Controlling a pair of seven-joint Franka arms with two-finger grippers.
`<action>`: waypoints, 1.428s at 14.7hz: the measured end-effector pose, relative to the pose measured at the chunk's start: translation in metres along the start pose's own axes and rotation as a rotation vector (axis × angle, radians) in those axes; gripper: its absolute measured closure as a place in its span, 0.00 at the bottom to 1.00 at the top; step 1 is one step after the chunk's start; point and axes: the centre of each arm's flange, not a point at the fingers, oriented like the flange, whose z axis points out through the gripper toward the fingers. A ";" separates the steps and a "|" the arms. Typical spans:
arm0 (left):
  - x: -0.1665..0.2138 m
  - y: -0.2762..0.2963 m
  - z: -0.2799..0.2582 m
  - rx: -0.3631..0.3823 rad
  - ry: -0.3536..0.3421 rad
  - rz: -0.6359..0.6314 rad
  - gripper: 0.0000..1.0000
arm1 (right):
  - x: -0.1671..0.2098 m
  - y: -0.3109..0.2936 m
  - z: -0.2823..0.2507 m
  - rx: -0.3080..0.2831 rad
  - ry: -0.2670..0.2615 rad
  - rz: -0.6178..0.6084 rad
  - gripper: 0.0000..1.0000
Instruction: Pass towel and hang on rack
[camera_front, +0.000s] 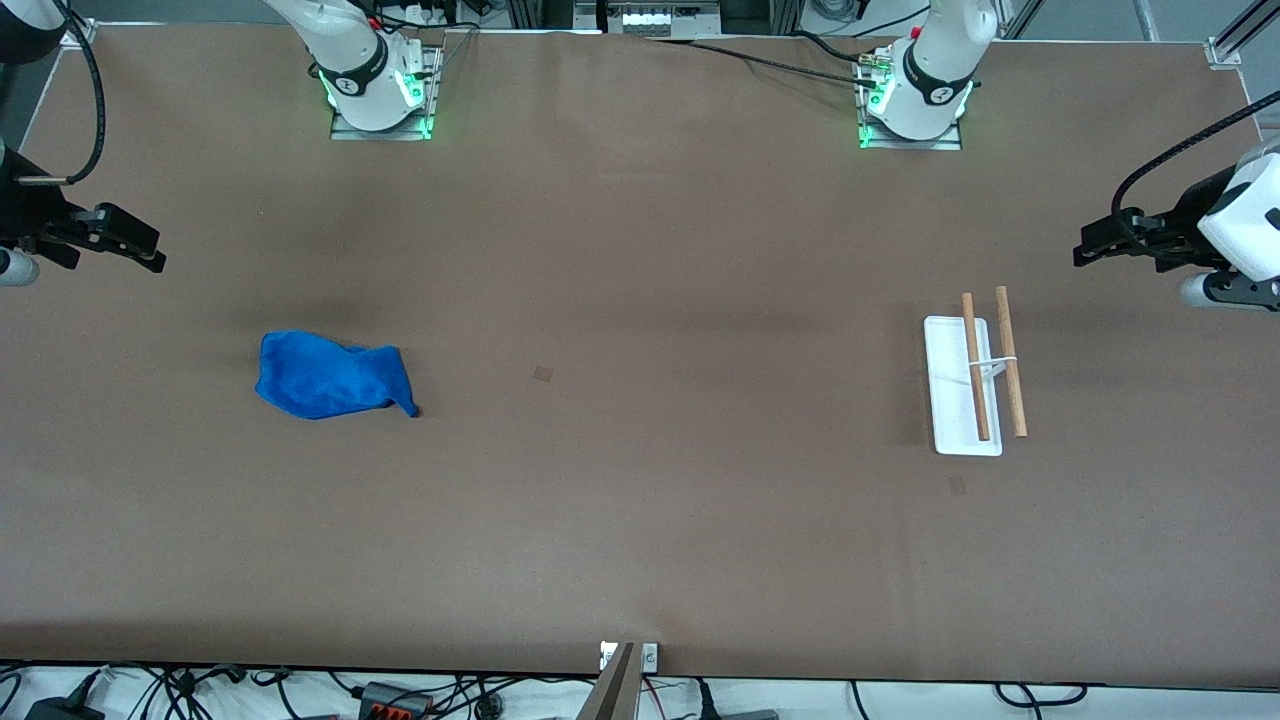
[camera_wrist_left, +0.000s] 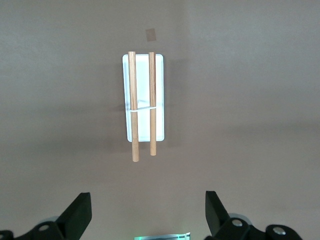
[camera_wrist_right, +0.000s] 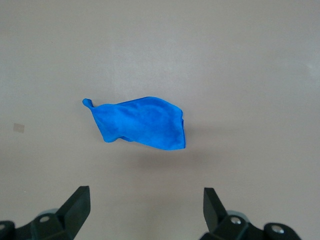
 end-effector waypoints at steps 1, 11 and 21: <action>0.000 0.000 0.000 0.000 0.000 0.000 0.00 | 0.000 0.000 0.000 0.000 0.000 0.000 0.00; 0.001 -0.001 0.001 -0.001 -0.002 -0.001 0.00 | 0.002 -0.001 0.006 0.000 -0.010 -0.001 0.00; 0.002 -0.002 0.003 -0.001 -0.005 -0.003 0.00 | 0.051 -0.019 0.141 0.006 -0.171 -0.035 0.00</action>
